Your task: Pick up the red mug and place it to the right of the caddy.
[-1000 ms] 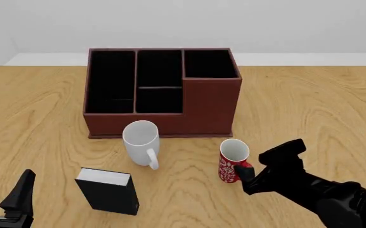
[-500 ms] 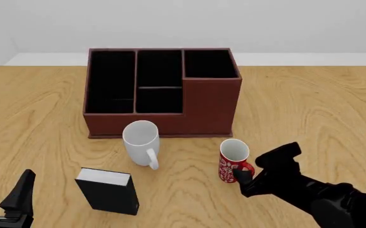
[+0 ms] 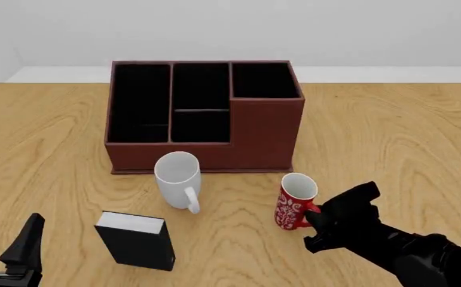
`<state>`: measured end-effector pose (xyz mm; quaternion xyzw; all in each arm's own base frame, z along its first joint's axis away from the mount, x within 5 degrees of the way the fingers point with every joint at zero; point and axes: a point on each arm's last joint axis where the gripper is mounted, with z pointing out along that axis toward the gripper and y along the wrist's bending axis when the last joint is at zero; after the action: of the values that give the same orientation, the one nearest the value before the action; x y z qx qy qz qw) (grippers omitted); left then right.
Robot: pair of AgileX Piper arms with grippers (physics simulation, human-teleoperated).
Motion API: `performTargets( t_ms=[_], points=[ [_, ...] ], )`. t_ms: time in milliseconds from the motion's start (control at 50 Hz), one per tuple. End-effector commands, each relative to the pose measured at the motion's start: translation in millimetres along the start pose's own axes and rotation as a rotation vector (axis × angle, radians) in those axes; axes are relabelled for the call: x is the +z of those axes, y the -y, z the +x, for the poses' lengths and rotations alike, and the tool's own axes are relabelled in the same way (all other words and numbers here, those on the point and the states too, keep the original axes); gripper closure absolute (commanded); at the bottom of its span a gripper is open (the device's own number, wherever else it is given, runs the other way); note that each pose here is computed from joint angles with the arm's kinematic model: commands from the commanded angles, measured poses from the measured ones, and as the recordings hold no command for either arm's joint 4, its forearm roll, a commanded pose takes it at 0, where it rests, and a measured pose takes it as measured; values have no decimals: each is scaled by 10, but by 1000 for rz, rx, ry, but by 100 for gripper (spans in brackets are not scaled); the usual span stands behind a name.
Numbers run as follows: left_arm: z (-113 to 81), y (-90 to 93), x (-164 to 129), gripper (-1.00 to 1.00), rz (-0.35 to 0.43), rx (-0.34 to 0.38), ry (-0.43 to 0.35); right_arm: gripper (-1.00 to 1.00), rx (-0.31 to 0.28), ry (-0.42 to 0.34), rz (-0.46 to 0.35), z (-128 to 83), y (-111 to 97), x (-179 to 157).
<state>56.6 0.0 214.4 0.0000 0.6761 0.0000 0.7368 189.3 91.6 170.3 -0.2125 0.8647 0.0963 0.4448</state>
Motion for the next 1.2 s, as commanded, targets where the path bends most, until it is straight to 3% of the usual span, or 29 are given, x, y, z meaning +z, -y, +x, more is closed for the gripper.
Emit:
performTargets(
  t_ms=[20,260,500,760,1200],
  points=[
    [0,0,0,-100,0,0,0,100,18,25,12,-46,23,-62],
    [0,0,0,-100,0,0,0,100,-4,84,20,-181,39,-279],
    [0,0,0,-100,0,0,0,100,4,175,100,-455,205,-584],
    [0,0,0,-100,0,0,0,100,-8,206,182,-709,411,-549],
    [0,0,0,-100,0,0,0,100,8,191,298,-995,868,-157]
  ],
)
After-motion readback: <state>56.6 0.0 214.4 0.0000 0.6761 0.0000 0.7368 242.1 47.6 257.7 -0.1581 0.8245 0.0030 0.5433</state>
